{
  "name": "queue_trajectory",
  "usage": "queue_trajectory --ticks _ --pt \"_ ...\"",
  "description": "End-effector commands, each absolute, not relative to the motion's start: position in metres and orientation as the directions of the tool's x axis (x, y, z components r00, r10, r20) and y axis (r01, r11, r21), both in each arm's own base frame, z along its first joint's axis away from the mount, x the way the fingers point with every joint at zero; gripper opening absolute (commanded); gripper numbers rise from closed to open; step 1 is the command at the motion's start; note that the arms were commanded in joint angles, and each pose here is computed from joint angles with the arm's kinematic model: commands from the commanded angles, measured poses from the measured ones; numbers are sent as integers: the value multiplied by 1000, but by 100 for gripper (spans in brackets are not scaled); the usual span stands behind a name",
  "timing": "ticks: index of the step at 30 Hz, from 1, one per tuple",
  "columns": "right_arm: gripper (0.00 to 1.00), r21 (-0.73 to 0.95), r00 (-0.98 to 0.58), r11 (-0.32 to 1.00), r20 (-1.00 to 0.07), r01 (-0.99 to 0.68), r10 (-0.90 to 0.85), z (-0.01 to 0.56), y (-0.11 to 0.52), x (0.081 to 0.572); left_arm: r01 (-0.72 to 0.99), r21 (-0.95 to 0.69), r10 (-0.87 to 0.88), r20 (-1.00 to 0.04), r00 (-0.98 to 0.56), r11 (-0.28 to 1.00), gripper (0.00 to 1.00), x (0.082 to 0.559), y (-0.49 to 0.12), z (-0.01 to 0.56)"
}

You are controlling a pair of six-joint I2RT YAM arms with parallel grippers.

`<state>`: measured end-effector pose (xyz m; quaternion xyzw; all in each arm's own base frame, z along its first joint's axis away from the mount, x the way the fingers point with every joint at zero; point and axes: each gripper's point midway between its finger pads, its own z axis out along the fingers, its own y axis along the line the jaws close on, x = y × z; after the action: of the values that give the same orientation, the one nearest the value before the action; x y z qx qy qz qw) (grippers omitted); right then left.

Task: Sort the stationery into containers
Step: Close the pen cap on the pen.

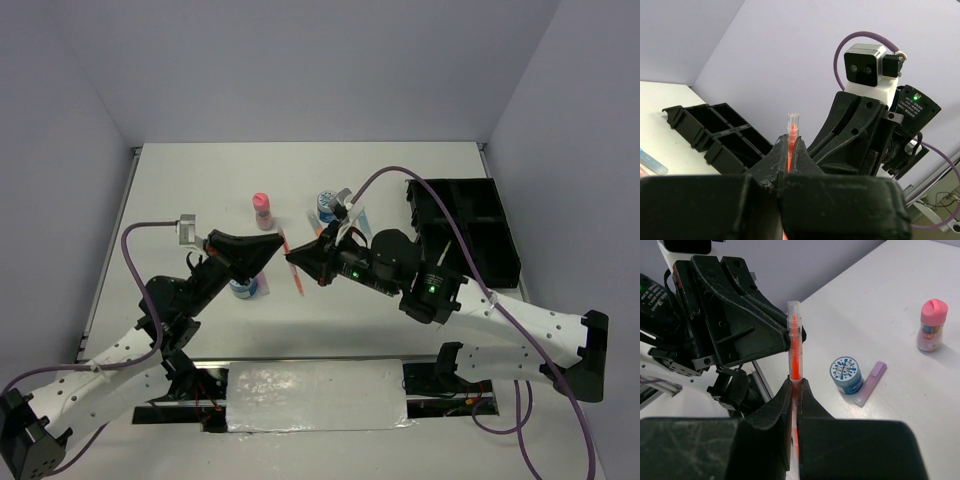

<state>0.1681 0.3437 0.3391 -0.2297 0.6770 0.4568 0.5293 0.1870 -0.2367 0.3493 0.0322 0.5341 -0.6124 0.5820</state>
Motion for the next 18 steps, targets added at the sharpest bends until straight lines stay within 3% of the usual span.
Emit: queue_trajectory --ticks 1,18 --pt "0 412 -89 358 -751 -838 655 525 304 177 697 -675 -334 -732 -593 242 0 147 -277 246" --pt "0 455 -114 334 -713 -826 692 549 301 180 721 -653 -315 -752 -579 232 0 140 -281 236"
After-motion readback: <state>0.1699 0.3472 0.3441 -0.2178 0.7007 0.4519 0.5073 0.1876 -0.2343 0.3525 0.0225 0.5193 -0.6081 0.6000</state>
